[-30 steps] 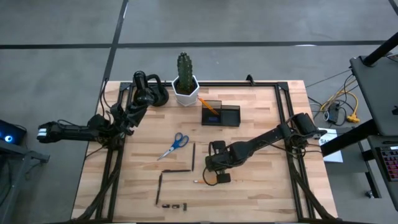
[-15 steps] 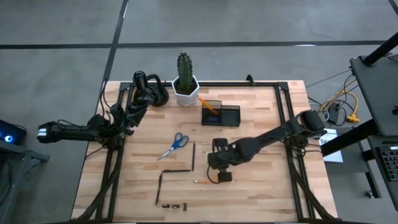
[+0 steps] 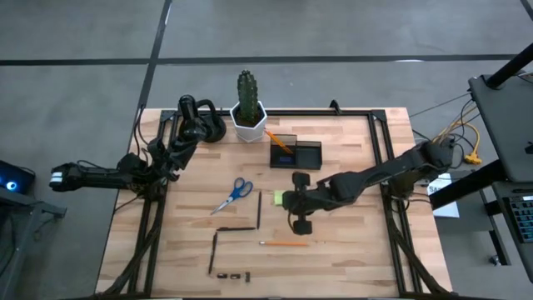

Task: Pick and place office supplies into organizer
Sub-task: Put the sticky note into the right section of the desk organizer

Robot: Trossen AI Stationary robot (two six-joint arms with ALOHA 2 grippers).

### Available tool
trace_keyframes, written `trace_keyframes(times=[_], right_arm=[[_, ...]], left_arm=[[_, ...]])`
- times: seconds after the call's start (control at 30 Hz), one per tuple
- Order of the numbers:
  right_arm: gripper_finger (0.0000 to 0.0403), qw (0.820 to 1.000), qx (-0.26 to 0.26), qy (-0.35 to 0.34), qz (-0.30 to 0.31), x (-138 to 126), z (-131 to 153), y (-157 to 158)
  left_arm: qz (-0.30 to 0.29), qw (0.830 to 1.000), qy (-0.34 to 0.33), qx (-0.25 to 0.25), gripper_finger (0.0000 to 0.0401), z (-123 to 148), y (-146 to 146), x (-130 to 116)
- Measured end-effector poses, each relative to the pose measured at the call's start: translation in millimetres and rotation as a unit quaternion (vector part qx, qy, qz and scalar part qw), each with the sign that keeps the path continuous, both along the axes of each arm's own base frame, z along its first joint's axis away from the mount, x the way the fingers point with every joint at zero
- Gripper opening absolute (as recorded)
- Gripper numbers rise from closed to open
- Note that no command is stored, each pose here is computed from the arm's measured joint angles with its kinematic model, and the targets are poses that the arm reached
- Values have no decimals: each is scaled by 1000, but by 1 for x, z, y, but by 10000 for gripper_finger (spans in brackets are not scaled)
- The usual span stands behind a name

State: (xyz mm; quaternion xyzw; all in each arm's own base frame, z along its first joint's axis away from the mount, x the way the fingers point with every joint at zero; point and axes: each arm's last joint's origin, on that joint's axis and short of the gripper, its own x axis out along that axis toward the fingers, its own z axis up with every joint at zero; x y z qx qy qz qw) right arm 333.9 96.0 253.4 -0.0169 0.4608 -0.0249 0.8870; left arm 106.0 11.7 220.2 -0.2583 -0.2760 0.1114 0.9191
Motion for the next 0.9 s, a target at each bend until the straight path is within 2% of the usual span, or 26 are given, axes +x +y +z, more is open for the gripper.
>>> trace_keyframes(times=[0.3,0.57,0.9], right_arm=[[8,999,-11,-24,-42,-19,12,-13],[8,997,-4,-25,-74,-40,9,-21],[8,996,-7,-19,-90,-53,5,-35]], left_arm=[[0,1000,-1,0,130,0,0,0],[-1,1000,-1,-1,130,0,0,0],[0,1000,-2,0,130,0,0,0]])
